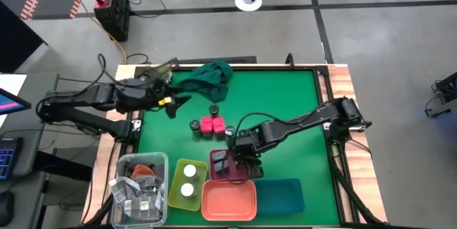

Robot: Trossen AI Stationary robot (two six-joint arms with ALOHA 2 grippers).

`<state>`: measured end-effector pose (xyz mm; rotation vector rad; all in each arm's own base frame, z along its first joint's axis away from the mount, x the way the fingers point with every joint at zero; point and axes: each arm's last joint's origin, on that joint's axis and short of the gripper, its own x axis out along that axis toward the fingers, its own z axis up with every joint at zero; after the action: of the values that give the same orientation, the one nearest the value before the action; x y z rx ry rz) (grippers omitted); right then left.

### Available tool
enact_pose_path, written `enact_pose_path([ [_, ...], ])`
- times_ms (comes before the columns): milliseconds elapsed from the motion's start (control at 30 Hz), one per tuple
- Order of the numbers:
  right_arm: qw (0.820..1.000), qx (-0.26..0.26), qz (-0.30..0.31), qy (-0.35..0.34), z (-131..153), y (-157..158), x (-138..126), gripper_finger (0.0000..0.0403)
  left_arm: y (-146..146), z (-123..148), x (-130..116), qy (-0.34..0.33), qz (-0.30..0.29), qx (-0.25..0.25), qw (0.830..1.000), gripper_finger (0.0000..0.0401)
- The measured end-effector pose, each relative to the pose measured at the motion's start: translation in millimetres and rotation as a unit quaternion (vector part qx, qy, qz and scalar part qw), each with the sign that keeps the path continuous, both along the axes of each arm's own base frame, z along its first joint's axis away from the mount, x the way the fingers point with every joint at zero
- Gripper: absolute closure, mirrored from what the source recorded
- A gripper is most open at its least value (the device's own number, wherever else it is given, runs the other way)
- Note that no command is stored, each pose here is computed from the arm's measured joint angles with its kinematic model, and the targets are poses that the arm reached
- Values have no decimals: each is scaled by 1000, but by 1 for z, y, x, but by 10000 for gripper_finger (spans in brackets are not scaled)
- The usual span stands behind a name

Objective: Sort spices by type
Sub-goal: Put the black seasoning can into the pink bin, then put the bottom left black seasoning bottle into the blue bin

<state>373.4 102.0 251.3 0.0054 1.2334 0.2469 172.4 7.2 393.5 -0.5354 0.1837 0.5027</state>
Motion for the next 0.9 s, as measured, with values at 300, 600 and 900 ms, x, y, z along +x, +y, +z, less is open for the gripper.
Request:
enact_pose_path([
  [300,1000,0,-10,4,-6,-4,4,179,-7,-40,24,181,-73,-12,981,147],
  [600,999,7,-38,13,17,-7,5,175,-13,-71,48,298,-135,-10,945,147],
  [900,997,-5,-79,-8,61,-35,10,175,-16,-102,69,396,-175,0,901,147],
])
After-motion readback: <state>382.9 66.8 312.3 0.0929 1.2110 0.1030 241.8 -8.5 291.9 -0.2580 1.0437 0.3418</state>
